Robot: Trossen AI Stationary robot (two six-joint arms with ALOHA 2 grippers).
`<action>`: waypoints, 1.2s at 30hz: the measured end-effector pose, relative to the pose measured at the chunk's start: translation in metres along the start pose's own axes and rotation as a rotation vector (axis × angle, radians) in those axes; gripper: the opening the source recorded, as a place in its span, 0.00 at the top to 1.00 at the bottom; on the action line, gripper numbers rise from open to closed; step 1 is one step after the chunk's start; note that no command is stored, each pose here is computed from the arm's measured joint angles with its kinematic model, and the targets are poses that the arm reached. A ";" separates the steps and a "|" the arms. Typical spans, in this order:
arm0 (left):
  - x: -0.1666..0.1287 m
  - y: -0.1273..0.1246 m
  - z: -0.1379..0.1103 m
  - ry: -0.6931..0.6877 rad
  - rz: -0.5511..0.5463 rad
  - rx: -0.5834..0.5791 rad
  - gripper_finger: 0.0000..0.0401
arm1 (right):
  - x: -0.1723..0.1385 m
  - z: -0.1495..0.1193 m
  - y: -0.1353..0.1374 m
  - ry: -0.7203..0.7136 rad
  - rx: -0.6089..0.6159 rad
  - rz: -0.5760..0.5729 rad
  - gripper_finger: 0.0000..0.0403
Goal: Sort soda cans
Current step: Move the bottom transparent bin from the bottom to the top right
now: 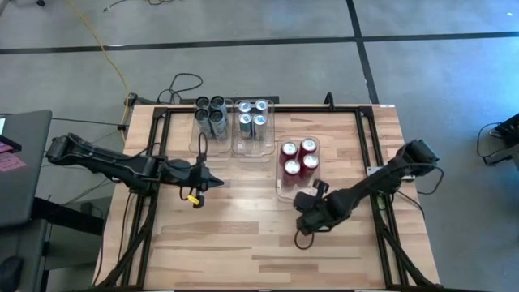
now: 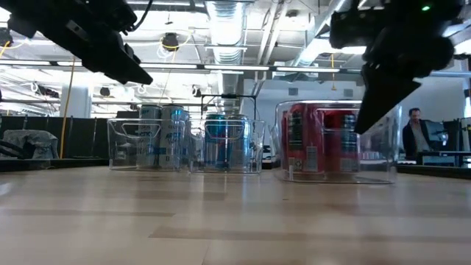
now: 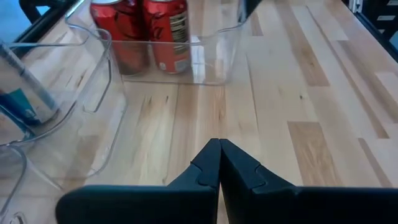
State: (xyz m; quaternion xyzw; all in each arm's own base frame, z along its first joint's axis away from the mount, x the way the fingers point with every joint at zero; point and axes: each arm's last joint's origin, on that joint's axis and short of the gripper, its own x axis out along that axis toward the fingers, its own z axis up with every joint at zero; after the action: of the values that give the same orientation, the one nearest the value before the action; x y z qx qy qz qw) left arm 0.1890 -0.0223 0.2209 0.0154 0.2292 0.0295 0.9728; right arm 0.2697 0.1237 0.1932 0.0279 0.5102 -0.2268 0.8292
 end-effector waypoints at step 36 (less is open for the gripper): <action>0.000 0.001 -0.002 0.011 0.034 0.037 1.00 | 0.043 0.051 -0.088 0.130 -0.194 -0.126 1.00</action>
State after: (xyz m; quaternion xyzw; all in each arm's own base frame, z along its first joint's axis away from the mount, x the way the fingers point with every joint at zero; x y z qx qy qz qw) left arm 0.1878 -0.0212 0.2188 0.0373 0.2349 0.0416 0.9704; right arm 0.2929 0.0157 0.1970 -0.0698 0.5833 -0.2258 0.7771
